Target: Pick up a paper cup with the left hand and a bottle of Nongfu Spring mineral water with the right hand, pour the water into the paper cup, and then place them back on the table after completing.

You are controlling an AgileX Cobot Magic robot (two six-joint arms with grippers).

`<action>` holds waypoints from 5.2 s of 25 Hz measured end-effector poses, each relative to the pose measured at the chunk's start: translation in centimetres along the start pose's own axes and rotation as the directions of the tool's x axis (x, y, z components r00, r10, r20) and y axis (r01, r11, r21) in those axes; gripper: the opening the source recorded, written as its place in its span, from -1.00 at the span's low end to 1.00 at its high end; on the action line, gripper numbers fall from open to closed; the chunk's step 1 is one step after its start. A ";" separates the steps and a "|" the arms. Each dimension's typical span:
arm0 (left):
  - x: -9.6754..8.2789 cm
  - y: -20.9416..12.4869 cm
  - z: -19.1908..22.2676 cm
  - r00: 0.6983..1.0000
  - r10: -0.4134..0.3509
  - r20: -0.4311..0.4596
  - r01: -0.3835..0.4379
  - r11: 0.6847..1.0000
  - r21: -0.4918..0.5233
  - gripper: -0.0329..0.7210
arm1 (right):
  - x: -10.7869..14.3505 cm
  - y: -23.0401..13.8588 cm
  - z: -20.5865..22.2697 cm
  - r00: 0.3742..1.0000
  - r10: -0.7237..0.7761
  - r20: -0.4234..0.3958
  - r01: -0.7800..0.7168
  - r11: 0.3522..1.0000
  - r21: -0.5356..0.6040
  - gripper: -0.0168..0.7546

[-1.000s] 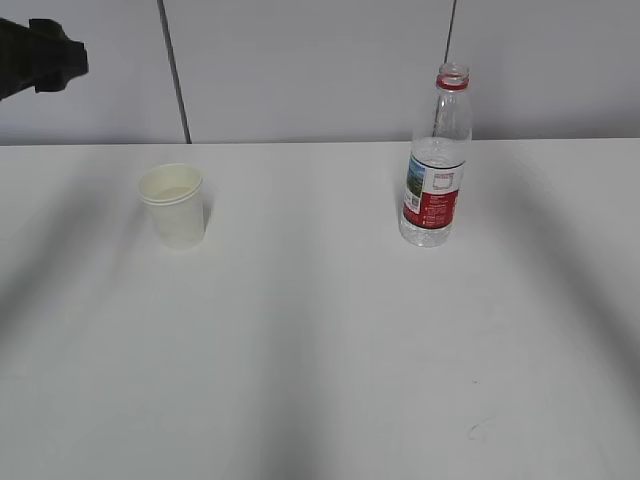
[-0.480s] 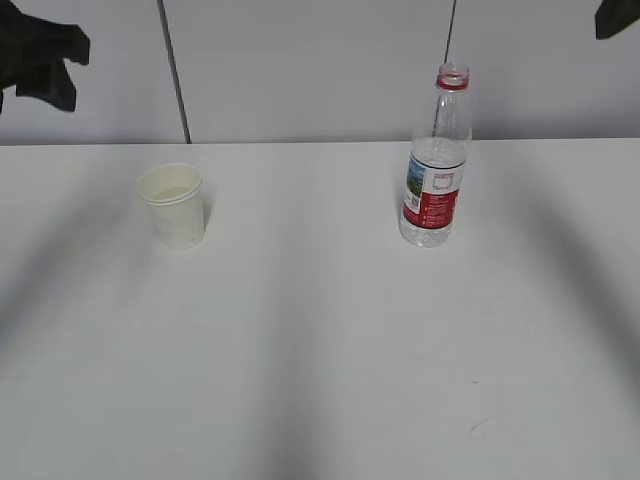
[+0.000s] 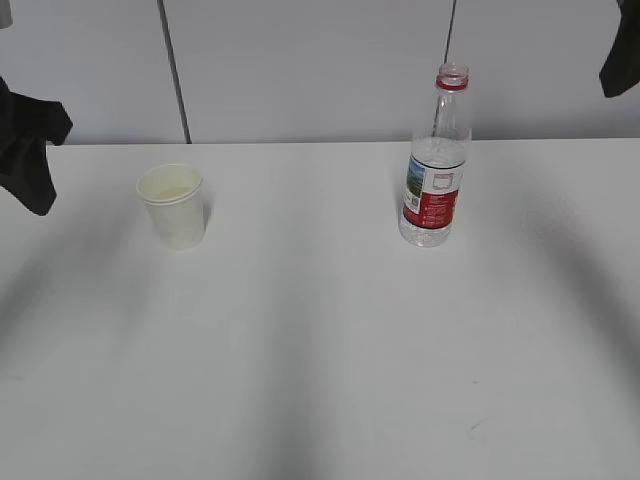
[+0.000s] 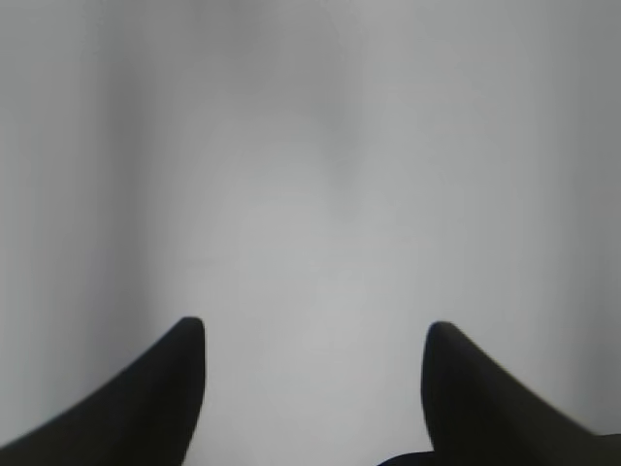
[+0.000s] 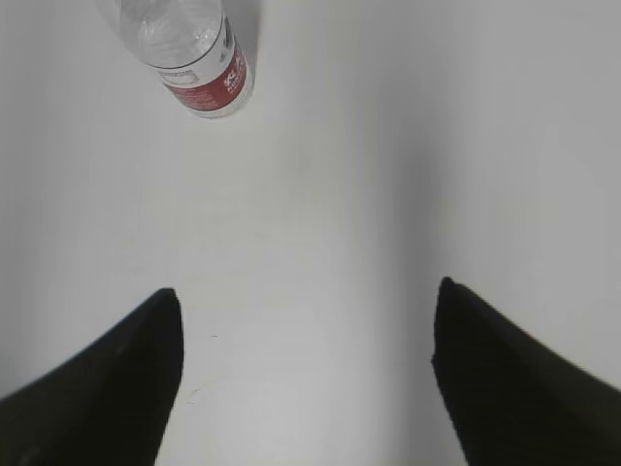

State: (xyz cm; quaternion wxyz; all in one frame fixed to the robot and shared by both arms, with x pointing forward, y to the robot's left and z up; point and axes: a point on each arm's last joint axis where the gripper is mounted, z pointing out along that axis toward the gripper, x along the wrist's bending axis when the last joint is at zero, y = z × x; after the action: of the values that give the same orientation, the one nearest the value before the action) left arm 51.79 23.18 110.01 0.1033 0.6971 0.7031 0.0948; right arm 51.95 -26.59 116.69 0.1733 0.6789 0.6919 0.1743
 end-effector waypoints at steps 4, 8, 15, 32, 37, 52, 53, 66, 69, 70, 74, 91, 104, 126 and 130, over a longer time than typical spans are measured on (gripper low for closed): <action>0.0 0.0 0.0 1.000 0.000 -0.001 0.000 1.000 0.003 0.20 | 0.0 0.0 0.0 1.000 -0.018 0.002 0.018 1.000 0.001 0.58; 0.0 0.0 0.0 1.000 0.000 -0.002 0.000 1.000 0.005 0.19 | 0.0 -0.1 0.1 1.000 -0.027 0.002 0.027 1.000 0.006 0.58; 0.1 -0.2 -0.4 1.000 0.000 0.001 0.000 1.000 -0.006 0.18 | 0.0 -2.6 1.3 1.000 -0.029 -0.008 0.029 0.996 0.084 0.58; 0.3 -0.8 -2.0 1.000 -0.001 0.016 0.001 0.999 -0.049 0.11 | -0.2 -4.8 -0.9 0.999 -0.021 -0.033 0.022 0.999 0.041 0.57; 0.7 -1.8 -4.0 0.999 0.019 0.035 -0.015 0.994 -0.106 0.11 | -0.5 -8.2 -1.4 0.999 -0.020 -0.035 0.022 0.998 0.056 0.57; 3.7 -13.0 -9.5 0.993 0.044 0.113 -0.008 0.953 -0.303 0.10 | -2.1 -19.9 -7.2 0.996 -0.076 -0.044 0.066 0.978 -0.200 0.57; 4.0 -13.9 -9.5 0.992 0.045 0.115 -0.007 0.950 -0.312 0.10 | -2.1 -20.4 -7.5 0.994 -0.097 -0.040 0.085 0.971 -0.224 0.57; 7.1 -25.0 -8.7 0.988 0.088 0.130 -0.004 0.845 -0.535 0.10 | -2.8 -26.6 -6.9 0.988 -0.151 -0.016 0.137 0.933 -0.332 0.57; 7.6 -27.1 -8.3 0.986 0.095 0.139 0.005 0.810 -0.587 0.10 | -2.9 -28.2 -6.9 0.989 -0.150 -0.013 0.134 0.916 -0.378 0.57; 7.8 -27.8 -8.1 0.985 0.097 0.143 0.009 0.795 -0.606 0.10 | -3.0 -28.7 -6.8 0.988 -0.152 -0.010 0.135 0.907 -0.399 0.57; 8.4 -30.1 -7.2 0.982 0.105 0.156 0.027 0.743 -0.668 0.10 | -3.1 -30.4 -6.1 0.988 -0.154 -0.003 0.134 0.867 -0.480 0.57; 7.8 -28.9 -3.9 0.980 0.167 0.109 -0.041 0.701 -0.712 0.10 | -3.0 -31.6 -3.2 0.987 -0.159 -0.009 0.133 0.855 -0.501 0.57; 7.8 -28.8 -3.9 0.985 0.142 0.098 -0.029 0.699 -0.715 0.10 | -3.5 -31.5 -3.2 0.987 -0.152 0.055 0.159 0.850 -0.502 0.57; 7.6 -28.9 -3.9 0.997 0.024 0.070 0.033 0.697 -0.716 0.10 | -3.5 -31.5 -3.2 0.991 -0.094 0.099 0.131 0.857 -0.498 0.57; 7.6 -28.9 -3.9 0.997 0.024 0.070 0.033 0.697 -0.716 0.10 | -3.5 -31.5 -3.2 0.991 -0.094 0.099 0.131 0.857 -0.498 0.57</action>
State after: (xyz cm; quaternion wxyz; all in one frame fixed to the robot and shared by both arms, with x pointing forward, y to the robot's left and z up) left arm 22.86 30.52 105.65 0.3924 0.6033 0.6082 0.3348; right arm 22.78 -30.70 104.51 0.3785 0.5744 0.6544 0.3140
